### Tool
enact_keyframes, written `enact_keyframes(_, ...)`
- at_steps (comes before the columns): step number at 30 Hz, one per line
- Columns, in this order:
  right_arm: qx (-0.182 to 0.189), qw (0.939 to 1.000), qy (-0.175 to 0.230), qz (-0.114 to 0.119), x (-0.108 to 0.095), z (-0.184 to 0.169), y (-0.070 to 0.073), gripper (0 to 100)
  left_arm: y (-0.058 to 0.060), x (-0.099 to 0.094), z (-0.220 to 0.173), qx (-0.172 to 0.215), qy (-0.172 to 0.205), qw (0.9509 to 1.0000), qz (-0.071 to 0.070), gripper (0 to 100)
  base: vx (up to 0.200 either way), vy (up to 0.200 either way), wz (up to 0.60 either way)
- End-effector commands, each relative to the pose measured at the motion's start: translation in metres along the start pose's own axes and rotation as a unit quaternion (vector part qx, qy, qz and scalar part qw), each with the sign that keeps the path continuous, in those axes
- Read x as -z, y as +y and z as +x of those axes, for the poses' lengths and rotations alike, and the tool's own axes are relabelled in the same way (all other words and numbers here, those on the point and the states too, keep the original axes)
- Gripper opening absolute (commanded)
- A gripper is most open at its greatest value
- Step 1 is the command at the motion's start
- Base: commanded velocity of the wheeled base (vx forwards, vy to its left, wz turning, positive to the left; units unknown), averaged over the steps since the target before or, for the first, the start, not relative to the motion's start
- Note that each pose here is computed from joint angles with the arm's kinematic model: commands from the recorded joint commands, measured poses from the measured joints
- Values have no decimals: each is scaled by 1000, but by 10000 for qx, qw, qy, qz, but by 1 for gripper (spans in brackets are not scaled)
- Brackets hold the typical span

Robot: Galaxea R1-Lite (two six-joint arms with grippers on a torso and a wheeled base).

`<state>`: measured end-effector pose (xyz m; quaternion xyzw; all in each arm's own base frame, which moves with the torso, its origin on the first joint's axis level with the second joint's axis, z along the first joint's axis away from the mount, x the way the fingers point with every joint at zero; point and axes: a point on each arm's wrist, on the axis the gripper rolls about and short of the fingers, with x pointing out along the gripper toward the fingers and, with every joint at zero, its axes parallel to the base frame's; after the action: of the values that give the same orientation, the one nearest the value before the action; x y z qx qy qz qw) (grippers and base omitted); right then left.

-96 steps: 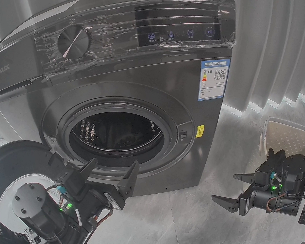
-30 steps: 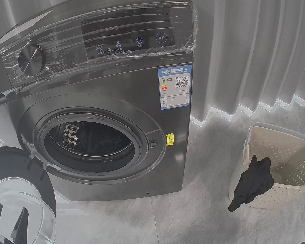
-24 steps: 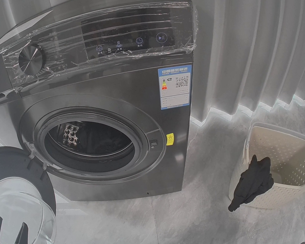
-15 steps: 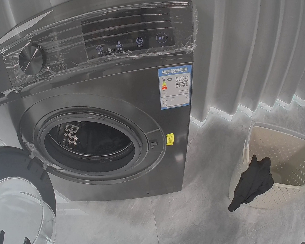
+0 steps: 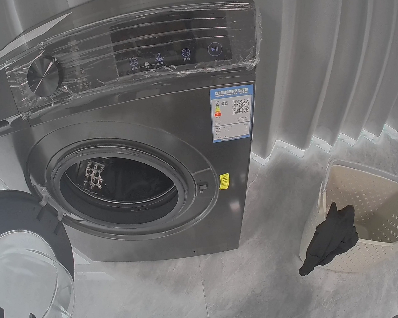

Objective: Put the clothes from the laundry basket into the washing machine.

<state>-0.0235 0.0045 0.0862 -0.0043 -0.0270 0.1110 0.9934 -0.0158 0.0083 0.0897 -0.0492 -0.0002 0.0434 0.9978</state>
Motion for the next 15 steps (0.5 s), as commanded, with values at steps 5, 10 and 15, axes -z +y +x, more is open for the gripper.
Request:
enact_keyframes(5,17,9998,68,191,4,1,0,100,-1,5,1,-75,85,9998,-144,100,0,0,0)
enact_keyframes(10,2,9998,68,184,4,1,0,100,-2,5,1,92,106,9996,-253,100,0,0,-240)
enact_keyframes(15,-6,9998,76,193,4,1,0,100,-2,5,1,92,106,9996,-253,100,0,0,-600)
